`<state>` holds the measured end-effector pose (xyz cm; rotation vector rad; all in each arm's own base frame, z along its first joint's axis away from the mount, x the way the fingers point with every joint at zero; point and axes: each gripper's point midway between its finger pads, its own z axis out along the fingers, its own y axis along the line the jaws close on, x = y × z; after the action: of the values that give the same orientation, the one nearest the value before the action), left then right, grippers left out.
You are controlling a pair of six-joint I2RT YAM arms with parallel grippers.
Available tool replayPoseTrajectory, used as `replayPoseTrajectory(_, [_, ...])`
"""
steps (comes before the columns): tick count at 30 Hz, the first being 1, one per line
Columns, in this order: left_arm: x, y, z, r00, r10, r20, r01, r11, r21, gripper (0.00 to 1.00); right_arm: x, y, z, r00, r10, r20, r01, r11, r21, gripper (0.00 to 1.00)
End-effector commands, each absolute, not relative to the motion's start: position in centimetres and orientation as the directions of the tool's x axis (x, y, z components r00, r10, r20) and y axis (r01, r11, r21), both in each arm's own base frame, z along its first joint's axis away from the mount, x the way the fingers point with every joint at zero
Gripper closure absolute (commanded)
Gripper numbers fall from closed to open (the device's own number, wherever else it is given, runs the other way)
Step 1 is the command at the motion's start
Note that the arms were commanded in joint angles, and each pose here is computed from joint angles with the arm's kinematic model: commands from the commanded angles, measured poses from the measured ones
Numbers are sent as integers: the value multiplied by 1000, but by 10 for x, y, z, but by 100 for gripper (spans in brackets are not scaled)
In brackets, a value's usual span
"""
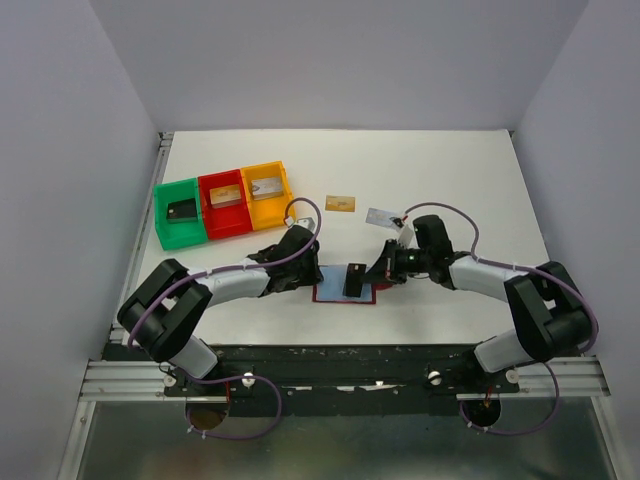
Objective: Take the credit cards out of the card holder
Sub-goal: Remove the credit card from the card holder.
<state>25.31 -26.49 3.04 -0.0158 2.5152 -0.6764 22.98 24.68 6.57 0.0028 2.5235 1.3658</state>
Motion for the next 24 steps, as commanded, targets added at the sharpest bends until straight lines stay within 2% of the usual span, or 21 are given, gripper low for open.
replayPoseTrajectory(1, [250,-248,25,-854,-153,-498,86,901,-426,100,230,231,62,-957,130,-258,-119,637,762,100])
replayPoseTrajectory(7, [257,-247,41,-833,-165,-528,100,894,-437,100,229,220,72,-946,120,-300,-139,687,713,100])
replayPoseTrajectory(13, [266,-267,83,-789,-181,-587,203,826,-526,98,226,210,94,-919,92,-384,-207,715,668,100])
replayPoseTrajectory(21, [263,-280,154,-739,-166,-654,351,734,-582,31,213,212,152,-852,-31,-523,-411,657,631,100])
replayPoseTrajectory(23, [258,-278,176,-718,-199,-667,396,671,-626,21,205,217,165,-833,-82,-547,-468,632,618,100])
replayPoseTrajectory(24, [253,-278,188,-703,-213,-679,444,614,-653,19,199,221,170,-828,-104,-551,-490,612,620,100])
